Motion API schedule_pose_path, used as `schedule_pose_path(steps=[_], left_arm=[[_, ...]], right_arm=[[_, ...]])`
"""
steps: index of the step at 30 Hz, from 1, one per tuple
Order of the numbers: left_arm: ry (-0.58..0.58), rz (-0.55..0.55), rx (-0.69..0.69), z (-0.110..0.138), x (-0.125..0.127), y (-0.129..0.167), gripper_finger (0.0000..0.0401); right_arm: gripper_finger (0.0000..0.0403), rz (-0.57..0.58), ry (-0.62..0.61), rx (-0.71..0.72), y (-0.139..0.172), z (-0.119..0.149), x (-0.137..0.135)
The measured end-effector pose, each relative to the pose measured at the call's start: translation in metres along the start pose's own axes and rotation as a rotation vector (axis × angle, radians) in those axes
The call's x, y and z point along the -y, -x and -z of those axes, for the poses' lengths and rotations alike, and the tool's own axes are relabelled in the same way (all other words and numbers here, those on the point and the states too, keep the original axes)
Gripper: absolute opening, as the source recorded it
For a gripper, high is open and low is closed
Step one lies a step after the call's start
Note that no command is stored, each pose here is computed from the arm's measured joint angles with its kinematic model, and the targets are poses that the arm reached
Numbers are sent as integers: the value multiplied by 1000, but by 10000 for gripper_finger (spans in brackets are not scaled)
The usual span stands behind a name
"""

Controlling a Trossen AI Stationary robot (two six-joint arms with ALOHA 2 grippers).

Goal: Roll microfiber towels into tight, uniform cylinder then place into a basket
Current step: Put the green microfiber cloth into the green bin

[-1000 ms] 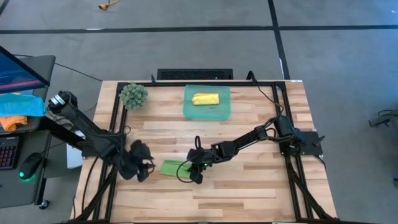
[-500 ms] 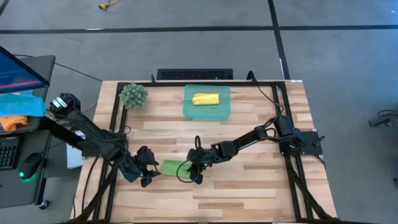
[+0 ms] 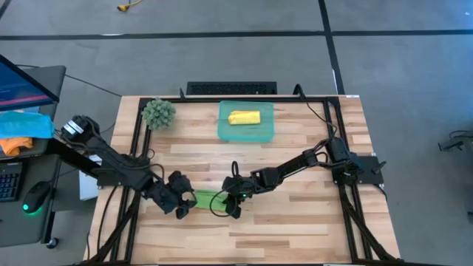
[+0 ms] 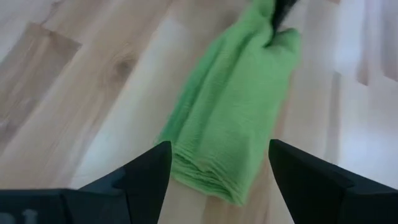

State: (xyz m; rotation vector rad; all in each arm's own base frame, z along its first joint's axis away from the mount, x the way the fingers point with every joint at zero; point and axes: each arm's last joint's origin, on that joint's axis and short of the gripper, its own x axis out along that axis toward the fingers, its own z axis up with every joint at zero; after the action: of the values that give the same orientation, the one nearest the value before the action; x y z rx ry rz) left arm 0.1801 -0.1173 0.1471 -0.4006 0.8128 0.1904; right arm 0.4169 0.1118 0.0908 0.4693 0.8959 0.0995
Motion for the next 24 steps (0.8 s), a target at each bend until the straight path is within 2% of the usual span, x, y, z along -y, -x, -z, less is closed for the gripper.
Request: schedule_pose_path(steps=[10,18,21,24], left_arm=[[51,-86,-67,5,-9,-22,261],[22,-50,-56,10,-2,-42,260],[20,-52,-57,10,-2,-43,246],[19,-48,-60,11,-1,-44,208]], right_arm=[[31,-5,0,-3,0,0,0],[27,-5,0,-4,0,0,0],[30,-5,0,-4,0,0,0],[26,-4,0,-6,0,0,0]])
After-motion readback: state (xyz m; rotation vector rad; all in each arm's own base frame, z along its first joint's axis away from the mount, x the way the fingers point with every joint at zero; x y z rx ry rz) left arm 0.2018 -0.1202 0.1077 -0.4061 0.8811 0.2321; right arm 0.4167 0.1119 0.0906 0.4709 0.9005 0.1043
